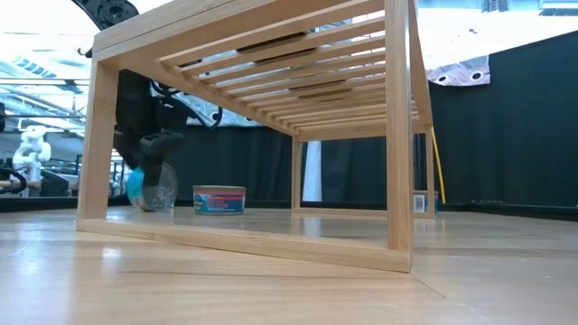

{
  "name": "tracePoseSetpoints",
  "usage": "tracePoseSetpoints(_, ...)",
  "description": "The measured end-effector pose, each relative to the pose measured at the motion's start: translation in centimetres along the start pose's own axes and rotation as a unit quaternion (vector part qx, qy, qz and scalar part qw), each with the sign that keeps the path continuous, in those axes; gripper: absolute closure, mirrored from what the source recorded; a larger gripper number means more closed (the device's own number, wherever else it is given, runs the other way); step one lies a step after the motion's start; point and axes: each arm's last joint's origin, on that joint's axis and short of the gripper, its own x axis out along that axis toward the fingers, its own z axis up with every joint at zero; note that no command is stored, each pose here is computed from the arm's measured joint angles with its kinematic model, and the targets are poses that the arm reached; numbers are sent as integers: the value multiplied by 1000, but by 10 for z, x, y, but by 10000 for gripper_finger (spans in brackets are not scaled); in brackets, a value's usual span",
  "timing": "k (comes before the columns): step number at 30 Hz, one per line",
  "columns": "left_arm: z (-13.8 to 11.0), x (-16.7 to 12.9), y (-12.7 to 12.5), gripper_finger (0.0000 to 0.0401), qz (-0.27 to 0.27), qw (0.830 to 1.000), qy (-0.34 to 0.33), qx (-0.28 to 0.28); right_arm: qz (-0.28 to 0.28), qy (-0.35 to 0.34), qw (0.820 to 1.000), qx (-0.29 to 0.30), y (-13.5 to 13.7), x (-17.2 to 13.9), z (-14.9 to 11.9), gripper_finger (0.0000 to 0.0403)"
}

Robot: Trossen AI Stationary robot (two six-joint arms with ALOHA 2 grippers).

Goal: Stack canned seafood by type on shelf
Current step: Put the yellow-blue tuna can on the shelf

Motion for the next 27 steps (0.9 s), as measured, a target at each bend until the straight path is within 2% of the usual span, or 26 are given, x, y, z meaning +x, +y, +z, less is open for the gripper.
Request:
tracePoseSetpoints(6, -1, 0, 3, 258, 31, 999, -8, 35, -3, -11, 1000, 0, 0, 0, 1, 124)
tracePoseSetpoints(11, 0, -8, 5, 259, 28, 998, -17, 60, 9, -34, 999, -10, 3, 0, 3, 124)
tracePoseSetpoints(15, 7, -40, 9, 256, 11, 995, -62, 76, 69, -52, 996, -19, 16, -1, 7, 124)
tracePoseSetpoints(19, 19, -95, 21, 252, -58, 983, -150, 87, 148, -98, 981, -79, 42, -14, 19, 124)
tracePoseSetpoints(21, 26, -130, 30, 251, -114, 968, -205, 91, 166, -140, 967, -133, 55, -23, 30, 124)
tracePoseSetpoints(23, 33, -165, 42, 250, -175, 943, -268, 96, 162, -185, 947, -207, 68, -35, 44, 124)
tracePoseSetpoints(25, 39, -199, 55, 250, -237, 904, -340, 103, 132, -245, 920, -277, 80, -48, 61, 124)
tracePoseSetpoints(27, 43, -230, 68, 249, -301, 854, -410, 108, 74, -305, 898, -308, 87, -61, 80, 124)
